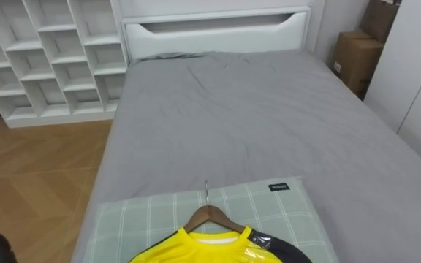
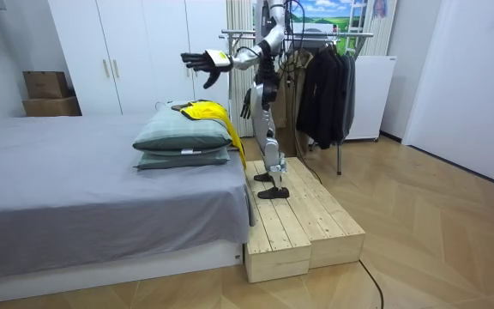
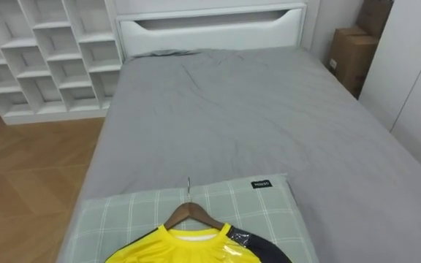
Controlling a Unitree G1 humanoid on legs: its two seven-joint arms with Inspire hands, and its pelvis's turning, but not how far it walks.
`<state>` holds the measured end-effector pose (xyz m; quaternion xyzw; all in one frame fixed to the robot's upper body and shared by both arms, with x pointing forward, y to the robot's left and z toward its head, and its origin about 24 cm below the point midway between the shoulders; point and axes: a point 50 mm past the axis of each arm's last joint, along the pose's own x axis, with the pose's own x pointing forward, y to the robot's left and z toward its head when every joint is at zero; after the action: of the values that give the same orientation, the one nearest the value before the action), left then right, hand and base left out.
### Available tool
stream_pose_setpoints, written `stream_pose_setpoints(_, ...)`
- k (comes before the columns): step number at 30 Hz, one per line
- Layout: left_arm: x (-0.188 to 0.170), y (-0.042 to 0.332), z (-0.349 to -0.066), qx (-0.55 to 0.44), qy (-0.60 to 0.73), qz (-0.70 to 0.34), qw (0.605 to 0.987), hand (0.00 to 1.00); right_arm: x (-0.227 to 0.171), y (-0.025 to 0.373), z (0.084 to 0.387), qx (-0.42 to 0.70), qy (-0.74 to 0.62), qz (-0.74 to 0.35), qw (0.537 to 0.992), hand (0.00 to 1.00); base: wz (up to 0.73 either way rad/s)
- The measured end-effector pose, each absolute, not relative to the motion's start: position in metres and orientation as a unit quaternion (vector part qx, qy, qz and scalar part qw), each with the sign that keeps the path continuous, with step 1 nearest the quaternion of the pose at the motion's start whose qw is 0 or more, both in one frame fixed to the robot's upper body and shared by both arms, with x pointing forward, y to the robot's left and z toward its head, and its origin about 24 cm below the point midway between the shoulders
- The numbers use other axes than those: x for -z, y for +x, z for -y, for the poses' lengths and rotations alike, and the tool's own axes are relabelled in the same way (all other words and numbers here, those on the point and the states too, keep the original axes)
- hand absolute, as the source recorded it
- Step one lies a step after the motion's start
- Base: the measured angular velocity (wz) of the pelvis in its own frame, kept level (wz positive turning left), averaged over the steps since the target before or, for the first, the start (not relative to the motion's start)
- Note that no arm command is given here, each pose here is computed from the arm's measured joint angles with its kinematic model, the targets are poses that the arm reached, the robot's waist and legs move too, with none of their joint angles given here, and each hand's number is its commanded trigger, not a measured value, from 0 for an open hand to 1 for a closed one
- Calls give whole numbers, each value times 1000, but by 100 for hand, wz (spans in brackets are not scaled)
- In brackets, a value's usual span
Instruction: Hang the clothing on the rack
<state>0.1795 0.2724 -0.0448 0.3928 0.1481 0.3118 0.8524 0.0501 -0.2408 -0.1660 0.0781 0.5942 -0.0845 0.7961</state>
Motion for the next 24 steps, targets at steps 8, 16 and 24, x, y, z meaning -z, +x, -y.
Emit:
stream_pose_setpoints(8,16,197,-263,-306,394,-71,864,0,165,48,245,94,80,-594,795,0,0)
stream_pose_setpoints(16,28,193,-250,-215,423,-98,875,0,166,46,242,88,88,-599,791,0,0)
stream_pose_setpoints(24,29,195,-245,-159,494,-94,850,0,166,47,243,70,79,-603,791,0,0)
